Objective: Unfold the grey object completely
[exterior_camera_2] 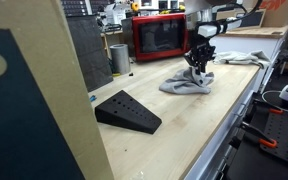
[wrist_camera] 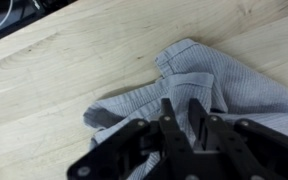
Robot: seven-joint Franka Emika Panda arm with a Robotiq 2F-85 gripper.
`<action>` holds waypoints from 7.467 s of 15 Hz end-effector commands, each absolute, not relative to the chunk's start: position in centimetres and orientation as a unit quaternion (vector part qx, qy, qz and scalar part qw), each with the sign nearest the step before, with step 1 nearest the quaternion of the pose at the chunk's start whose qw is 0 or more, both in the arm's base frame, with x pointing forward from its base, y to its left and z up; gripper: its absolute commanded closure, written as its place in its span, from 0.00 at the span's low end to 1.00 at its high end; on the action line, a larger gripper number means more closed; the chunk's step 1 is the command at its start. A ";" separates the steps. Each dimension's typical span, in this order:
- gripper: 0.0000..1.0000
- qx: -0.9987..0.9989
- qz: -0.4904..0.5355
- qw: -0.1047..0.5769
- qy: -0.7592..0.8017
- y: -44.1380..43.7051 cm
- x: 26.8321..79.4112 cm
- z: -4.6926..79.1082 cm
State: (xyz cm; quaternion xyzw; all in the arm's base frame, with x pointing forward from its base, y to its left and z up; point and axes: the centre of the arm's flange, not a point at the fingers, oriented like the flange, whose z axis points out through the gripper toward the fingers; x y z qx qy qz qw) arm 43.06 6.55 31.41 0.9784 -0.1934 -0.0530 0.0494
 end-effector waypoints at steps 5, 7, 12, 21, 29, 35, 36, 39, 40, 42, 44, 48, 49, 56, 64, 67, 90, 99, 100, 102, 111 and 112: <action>1.00 0.980 -0.034 0.037 -0.194 8.0 43.2 31.5; 0.73 0.980 -0.037 0.035 -0.190 8.4 43.2 31.6; 0.37 0.982 -0.039 0.040 -0.182 9.0 43.0 31.1; 0.90 0.984 -0.037 0.043 -0.170 9.1 43.1 30.0; 0.99 0.984 0.014 0.037 -0.175 9.0 43.9 36.5; 0.99 0.981 0.076 0.057 -0.166 7.4 45.9 41.0; 0.99 0.981 0.085 0.065 -0.162 7.1 46.4 41.4; 0.99 0.978 0.107 0.092 -0.154 5.7 48.0 42.1; 0.99 0.977 0.115 0.100 -0.151 5.3 48.5 42.4; 0.99 0.972 0.136 0.122 -0.149 4.4 49.9 43.0; 0.99 0.965 0.159 0.141 -0.155 3.5 51.2 43.9; 0.99 0.953 0.187 0.160 -0.175 2.3 52.8 45.5; 0.97 0.950 0.193 0.163 -0.182 2.1 53.1 45.7; 0.40 0.946 0.215 0.140 -0.199 3.6 51.8 47.7; 0.00 0.945 0.182 0.078 -0.260 4.2 48.3 49.1; 0.00 0.943 0.160 0.076 -0.282 1.8 46.7 47.1; 0.00 0.901 0.092 0.169 -0.389 -9.3 48.6 33.4; 0.00 0.882 0.096 0.137 -0.440 -10.4 52.1 29.7; 0.00 0.881 0.095 0.135 -0.443 -10.6 52.3 29.2; 0.00 0.881 0.092 0.135 -0.445 -10.7 52.8 28.4; 0.10 0.875 0.082 0.146 -0.455 -11.6 53.1 25.1; 0.26 0.873 0.079 0.149 -0.457 -11.8 52.7 24.7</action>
